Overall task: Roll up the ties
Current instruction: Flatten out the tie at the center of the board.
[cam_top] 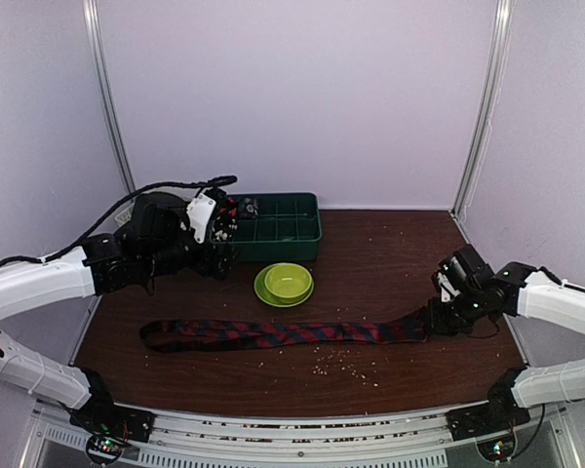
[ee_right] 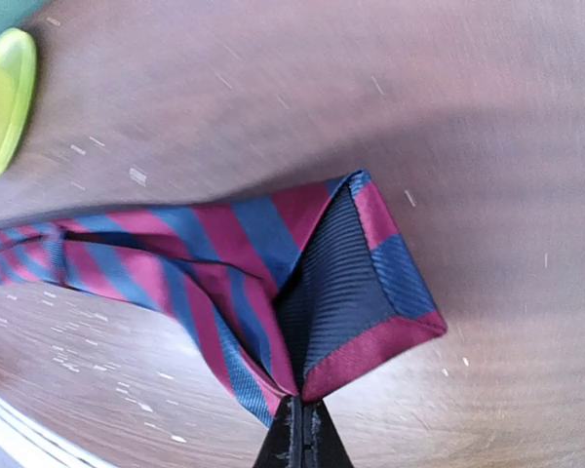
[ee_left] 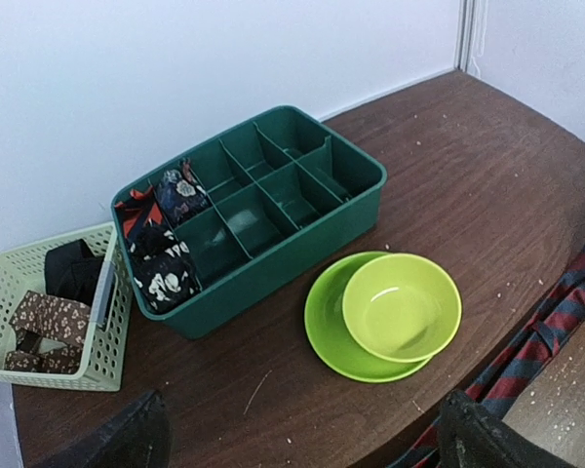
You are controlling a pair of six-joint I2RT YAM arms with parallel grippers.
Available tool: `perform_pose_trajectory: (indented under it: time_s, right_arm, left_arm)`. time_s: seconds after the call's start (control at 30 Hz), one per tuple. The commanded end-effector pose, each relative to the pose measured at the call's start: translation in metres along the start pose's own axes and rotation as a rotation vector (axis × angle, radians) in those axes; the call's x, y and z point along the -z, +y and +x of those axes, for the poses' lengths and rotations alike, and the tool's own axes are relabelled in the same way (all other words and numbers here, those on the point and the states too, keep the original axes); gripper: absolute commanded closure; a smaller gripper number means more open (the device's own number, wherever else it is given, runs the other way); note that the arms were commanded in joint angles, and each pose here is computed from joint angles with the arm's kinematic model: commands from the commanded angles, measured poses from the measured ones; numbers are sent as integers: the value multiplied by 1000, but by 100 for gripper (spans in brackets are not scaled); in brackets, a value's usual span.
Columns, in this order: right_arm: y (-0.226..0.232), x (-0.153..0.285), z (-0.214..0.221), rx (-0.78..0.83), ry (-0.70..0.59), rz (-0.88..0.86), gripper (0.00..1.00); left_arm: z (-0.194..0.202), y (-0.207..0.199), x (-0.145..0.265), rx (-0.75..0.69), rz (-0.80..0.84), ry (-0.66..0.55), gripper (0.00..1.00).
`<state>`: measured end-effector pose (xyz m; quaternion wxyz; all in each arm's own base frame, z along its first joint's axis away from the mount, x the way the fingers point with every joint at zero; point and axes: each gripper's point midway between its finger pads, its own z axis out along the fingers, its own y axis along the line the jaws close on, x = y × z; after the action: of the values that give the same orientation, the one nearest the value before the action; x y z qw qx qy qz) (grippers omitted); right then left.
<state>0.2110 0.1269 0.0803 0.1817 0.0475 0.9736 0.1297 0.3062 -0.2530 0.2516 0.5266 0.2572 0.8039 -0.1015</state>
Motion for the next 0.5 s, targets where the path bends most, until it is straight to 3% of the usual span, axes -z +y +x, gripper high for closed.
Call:
perform_pose_trajectory:
  time_s: [0.0, 0.2, 0.3, 0.37, 0.47]
  right_arm:
    - [7, -1, -7, 124, 48, 31, 100]
    - [5, -14, 2, 147, 140, 54, 99]
    - [-1, -14, 7, 127, 123, 61, 89]
    - [-2, -13, 4, 116, 100, 57, 99]
    - [0, -11, -4, 123, 82, 58, 100]
  left_arm:
    - [17, -3, -10, -28, 11, 84, 2]
    - [24, 0, -8, -24, -2, 112, 2]
    - [22, 2, -5, -22, -3, 97, 2]
    - [21, 1, -7, -24, 0, 94, 2]
    - [20, 0, -10, -32, 3, 102, 2]
